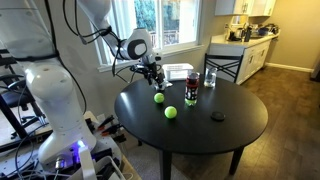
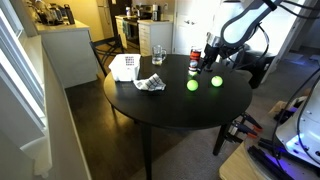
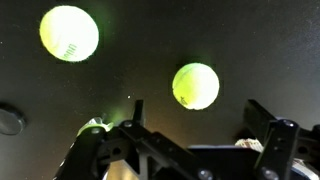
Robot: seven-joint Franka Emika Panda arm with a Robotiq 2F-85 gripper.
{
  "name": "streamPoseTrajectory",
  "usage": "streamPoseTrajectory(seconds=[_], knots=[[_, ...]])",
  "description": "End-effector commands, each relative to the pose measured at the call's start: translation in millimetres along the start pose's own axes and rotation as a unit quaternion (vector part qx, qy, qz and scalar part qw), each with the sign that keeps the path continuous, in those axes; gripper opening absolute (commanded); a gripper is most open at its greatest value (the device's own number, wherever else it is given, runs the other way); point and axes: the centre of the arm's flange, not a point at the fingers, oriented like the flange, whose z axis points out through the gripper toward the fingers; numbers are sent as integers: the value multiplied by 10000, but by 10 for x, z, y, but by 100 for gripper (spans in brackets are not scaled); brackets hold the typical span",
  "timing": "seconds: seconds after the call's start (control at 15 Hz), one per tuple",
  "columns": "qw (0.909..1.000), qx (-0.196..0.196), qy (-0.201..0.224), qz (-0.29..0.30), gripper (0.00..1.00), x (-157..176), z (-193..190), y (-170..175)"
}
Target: Put the tennis ball on the left in the container.
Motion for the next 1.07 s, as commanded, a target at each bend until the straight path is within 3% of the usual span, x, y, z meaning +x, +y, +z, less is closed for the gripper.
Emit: streamPoseTrajectory(seconds=[0.0,0.47,1.0], knots=[[9998,203,13,64,100,9,358,88],[9996,103,-75,259,100,231,695,240],[9994,338,-31,51,100,514,815,-110]])
